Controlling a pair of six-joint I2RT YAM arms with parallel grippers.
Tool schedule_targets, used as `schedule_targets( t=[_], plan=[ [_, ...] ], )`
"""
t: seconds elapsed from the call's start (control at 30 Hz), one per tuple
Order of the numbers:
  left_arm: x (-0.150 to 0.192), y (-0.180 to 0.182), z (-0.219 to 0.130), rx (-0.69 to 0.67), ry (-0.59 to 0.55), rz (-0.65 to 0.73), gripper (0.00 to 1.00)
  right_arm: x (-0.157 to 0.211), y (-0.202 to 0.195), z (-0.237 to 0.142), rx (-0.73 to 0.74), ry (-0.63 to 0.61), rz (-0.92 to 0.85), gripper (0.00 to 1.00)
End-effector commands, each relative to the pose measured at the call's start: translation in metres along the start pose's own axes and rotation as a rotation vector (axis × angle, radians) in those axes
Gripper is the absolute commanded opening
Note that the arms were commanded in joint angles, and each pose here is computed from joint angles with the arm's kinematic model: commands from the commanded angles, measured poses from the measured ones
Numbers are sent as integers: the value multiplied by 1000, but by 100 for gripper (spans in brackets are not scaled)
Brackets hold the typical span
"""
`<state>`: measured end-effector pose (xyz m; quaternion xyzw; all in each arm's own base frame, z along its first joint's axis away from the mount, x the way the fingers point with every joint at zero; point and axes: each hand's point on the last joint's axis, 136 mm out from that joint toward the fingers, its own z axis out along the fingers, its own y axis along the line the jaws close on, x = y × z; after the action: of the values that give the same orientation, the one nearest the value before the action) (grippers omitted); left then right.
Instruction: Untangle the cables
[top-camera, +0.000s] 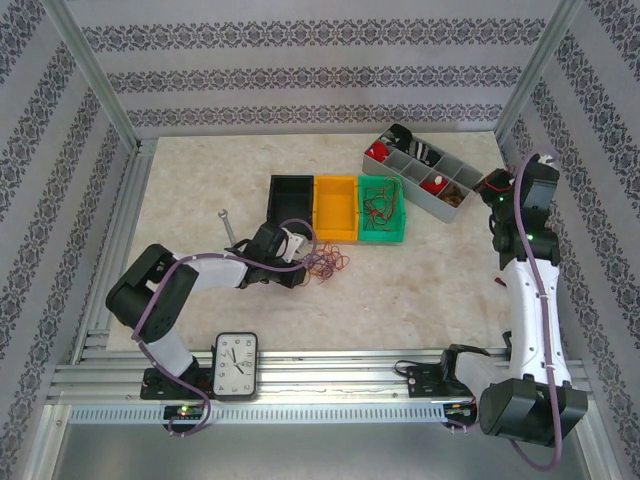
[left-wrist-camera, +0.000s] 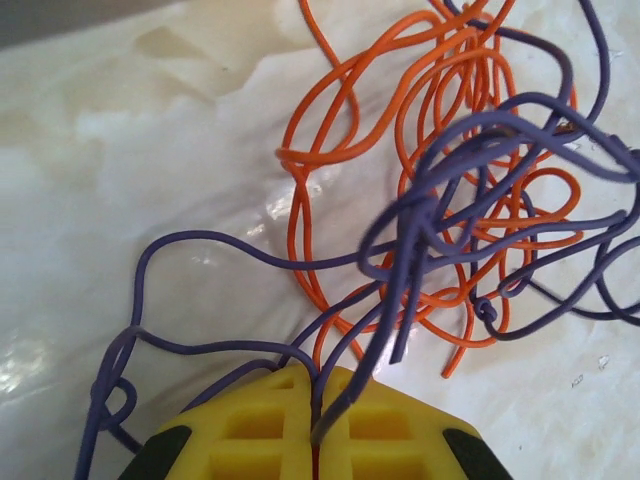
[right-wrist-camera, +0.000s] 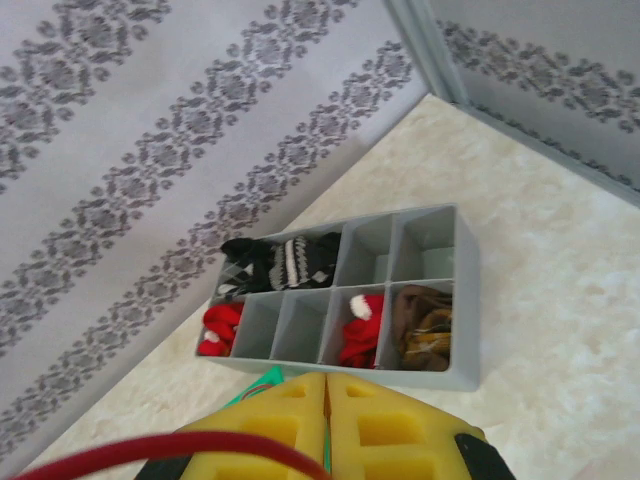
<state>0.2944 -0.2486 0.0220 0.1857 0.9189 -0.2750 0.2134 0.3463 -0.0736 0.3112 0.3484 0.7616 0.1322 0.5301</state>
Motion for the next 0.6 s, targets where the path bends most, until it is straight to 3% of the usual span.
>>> schedule_targets(
  t=[0.0,0.27,0.57],
  plan=[
    [-1,5,-8,10,-26,-49,0,-18,-7,-13,28,-52,3,0],
    [-9,-3,-9,46,-27,-48,0,-11,52,-21,-227,12,-63,0],
    [-41,-3,-13,44,-187,-120,0,-17,121,-26,-408,21,-120,0]
  ],
)
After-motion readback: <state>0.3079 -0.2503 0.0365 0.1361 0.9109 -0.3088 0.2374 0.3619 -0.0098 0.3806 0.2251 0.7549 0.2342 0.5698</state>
